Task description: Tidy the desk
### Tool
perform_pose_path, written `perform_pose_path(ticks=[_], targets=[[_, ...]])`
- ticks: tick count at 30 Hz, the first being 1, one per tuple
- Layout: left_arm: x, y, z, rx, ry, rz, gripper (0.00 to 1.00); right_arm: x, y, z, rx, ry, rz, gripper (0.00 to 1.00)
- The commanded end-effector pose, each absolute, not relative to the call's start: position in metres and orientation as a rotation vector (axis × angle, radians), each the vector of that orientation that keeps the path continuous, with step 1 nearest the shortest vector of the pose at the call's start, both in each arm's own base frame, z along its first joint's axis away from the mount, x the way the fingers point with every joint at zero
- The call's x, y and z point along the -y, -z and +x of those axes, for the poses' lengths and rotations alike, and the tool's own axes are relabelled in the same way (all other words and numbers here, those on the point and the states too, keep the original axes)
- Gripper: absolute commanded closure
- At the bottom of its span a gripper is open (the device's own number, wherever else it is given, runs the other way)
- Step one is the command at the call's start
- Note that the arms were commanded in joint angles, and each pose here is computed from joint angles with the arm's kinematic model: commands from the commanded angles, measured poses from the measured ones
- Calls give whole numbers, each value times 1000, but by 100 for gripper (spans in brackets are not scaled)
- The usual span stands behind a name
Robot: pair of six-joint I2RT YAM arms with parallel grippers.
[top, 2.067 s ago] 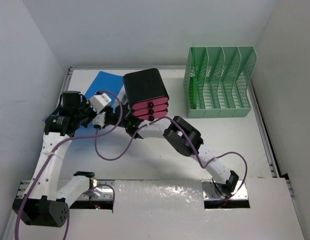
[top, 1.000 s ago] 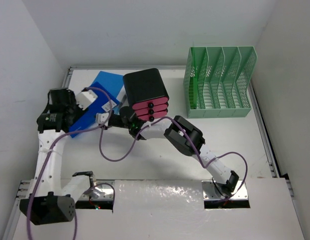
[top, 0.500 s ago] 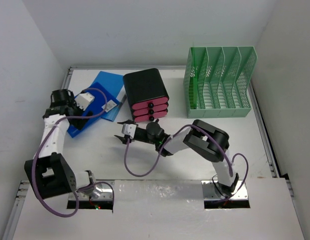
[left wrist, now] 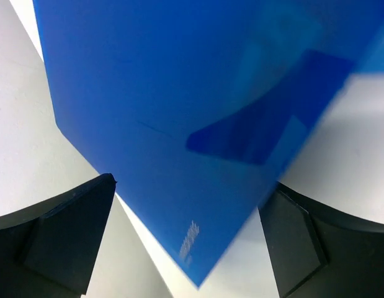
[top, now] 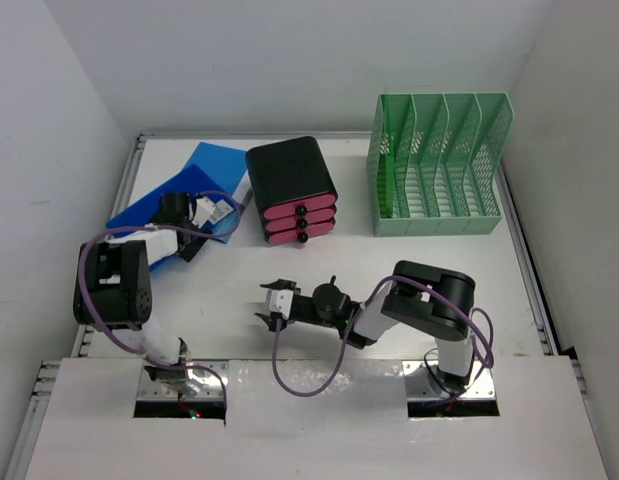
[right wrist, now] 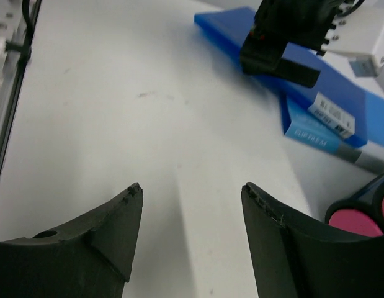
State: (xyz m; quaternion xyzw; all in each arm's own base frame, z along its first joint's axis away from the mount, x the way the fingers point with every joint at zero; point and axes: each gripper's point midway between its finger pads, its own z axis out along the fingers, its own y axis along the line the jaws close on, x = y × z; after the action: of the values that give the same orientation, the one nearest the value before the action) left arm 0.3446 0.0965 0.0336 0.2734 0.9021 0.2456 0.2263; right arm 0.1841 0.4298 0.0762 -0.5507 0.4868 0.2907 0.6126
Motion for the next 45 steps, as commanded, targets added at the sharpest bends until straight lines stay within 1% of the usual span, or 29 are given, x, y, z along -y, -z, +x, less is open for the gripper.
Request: perform_pose_path(ticks=[1, 3, 6, 7, 8, 11, 13, 14, 16, 17, 18, 19, 20, 21, 24, 26, 27, 29, 30, 32, 33, 34, 36, 37, 38, 39, 40, 41, 45], targets=[[-108, -37, 367, -2407, -771, 639, 7, -424, -182, 180, -844, -723, -974, 37], [-108, -30, 367, -2400, -776, 640, 9, -421, -185, 176, -833, -721, -972, 37], [-105, -14, 361, -2395, -758, 650, 9, -420, -186, 174, -827, -713, -978, 37], [-107, -6, 352, -2406, -781, 663, 9, -420, -186, 172, -826, -716, -977, 37], [-109, -8, 357, -2364, -809, 646, 9, -421, -186, 171, -823, -719, -978, 37], [-113, -3, 351, -2323, -868, 658, 15, -424, -185, 167, -817, -726, -988, 37], [-115, -3, 350, -2282, -900, 664, 25, -426, -183, 165, -809, -725, -999, 37], [-116, -2, 349, -2271, -909, 670, 25, -427, -183, 164, -808, -725, -1000, 37], [-118, 2, 344, -2265, -936, 703, 40, -427, -183, 165, -809, -726, -999, 37], [-118, 1, 346, -2250, -946, 711, 54, -427, -184, 165, -808, -724, -998, 37], [-119, 2, 345, -2246, -957, 726, 60, -427, -184, 165, -808, -724, -998, 36], [-119, 3, 343, -2249, -958, 735, 69, -426, -184, 165, -808, -724, -998, 36], [-119, 2, 345, -2238, -957, 733, 91, -426, -184, 165, -807, -721, -998, 36], [-117, 1, 346, -2232, -948, 724, 100, -426, -184, 166, -810, -720, -996, 36], [-113, -10, 351, -2217, -903, 697, 100, -425, -185, 170, -839, -719, -968, 36], [-109, -14, 347, -2242, -848, 671, 100, -425, -186, 174, -876, -727, -941, 38], [-105, -35, 353, -2191, -823, 642, 100, -426, -188, 176, -895, -729, -940, 39], [-103, -45, 347, -2209, -761, 609, 100, -428, -185, 184, -974, -721, -918, 41], [-101, -71, 353, -2146, -710, 553, 100, -427, -194, 185, -982, -725, -897, 42], [-97, -81, 346, -2169, -633, 538, 100, -428, -197, 190, -1024, -713, -875, 43], [-95, -105, 351, -2114, -593, 508, 100, -430, -198, 191, -1042, -704, -882, 43], [-91, -107, 345, -2133, -562, 514, 100, -430, -204, 191, -1043, -698, -871, 44], [-85, -137, 347, -2063, -522, 504, 100, -432, -205, 193, -1071, -702, -863, 44], [-81, -135, 340, -2095, -492, 518, 100, -431, -210, 194, -1078, -705, -847, 44], [-78, -151, 342, -2065, -481, 513, 100, -430, -212, 197, -1105, -706, -826, 44], [-71, -166, 342, -2026, -440, 518, 100, -431, -206, 200, -1152, -694, -838, 44], [-65, -166, 337, -2049, -400, 533, 100, -430, -211, 202, -1179, -701, -814, 44], [-61, -186, 341, -2016, -373, 544, 100, -429, -208, 208, -1238, -665, -808, 44], [-28, -206, 337, -2001, -163, 617, 100, -421, -223, 227, -1376, -617, -671, 43]])
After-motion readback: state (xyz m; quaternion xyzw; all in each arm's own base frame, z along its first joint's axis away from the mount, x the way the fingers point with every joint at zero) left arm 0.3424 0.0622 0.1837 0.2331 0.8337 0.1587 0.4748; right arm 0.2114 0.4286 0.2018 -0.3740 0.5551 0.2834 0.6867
